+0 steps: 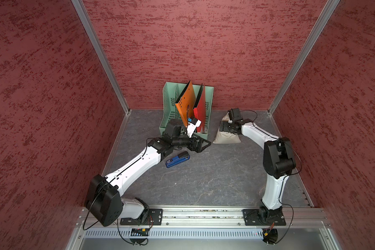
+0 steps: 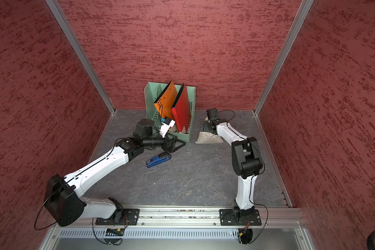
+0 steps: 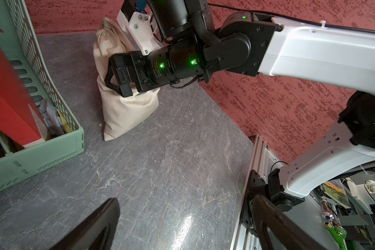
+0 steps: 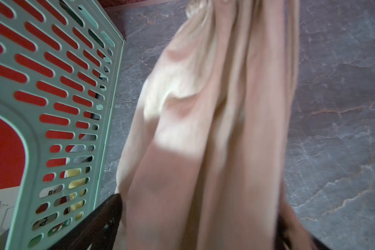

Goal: Close the soil bag
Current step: Place the soil bag at the center of the board.

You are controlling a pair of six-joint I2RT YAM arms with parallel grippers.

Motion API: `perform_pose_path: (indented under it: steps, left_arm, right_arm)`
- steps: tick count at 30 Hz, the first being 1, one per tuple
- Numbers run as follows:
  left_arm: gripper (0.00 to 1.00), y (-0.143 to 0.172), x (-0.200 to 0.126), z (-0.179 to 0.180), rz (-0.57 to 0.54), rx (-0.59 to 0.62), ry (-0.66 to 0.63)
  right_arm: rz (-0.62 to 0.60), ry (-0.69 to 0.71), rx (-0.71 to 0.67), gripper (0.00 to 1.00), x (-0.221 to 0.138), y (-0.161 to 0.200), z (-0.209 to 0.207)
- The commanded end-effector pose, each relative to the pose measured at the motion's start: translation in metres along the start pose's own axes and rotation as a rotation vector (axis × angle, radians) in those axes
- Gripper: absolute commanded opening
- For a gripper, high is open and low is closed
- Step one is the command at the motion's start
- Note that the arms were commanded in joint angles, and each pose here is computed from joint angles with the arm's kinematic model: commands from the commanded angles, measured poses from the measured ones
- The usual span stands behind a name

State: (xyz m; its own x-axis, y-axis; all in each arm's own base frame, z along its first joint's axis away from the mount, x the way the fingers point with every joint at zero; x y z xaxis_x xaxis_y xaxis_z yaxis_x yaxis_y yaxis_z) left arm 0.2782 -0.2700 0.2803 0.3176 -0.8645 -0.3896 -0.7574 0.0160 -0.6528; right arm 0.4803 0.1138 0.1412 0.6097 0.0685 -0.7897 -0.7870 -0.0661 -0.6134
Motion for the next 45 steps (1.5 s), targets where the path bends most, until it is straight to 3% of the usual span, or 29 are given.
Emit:
perform_pose_path:
  steps: [1,45]
  left_arm:
    - [1.00,-0.005,-0.007,-0.008,-0.033,0.037,0.026]
    - [1.00,0.000,-0.032,0.001,-0.077,0.037,0.022]
  right_arm:
    - [-0.048,-0.026,-0.011,0.98,-0.022,-0.017,-0.001]
    - [-0.274,-0.143,-0.012,0.98,-0.103,-0.059,0.011]
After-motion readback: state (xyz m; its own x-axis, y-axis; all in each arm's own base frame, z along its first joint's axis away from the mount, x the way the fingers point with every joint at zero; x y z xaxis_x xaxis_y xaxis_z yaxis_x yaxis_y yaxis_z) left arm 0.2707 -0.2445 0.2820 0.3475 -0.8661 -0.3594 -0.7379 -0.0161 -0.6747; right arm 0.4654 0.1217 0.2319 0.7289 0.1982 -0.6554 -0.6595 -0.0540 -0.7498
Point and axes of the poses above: each gripper's point midway between its finger pads, its own x axis out along the fingers, its own z axis along the line the jaws close on, y = z × x, the point moved 4 cm from there along -x, back along the fingers, and after that the axes turned 12 degrees about -x, right-handed, at the moved point
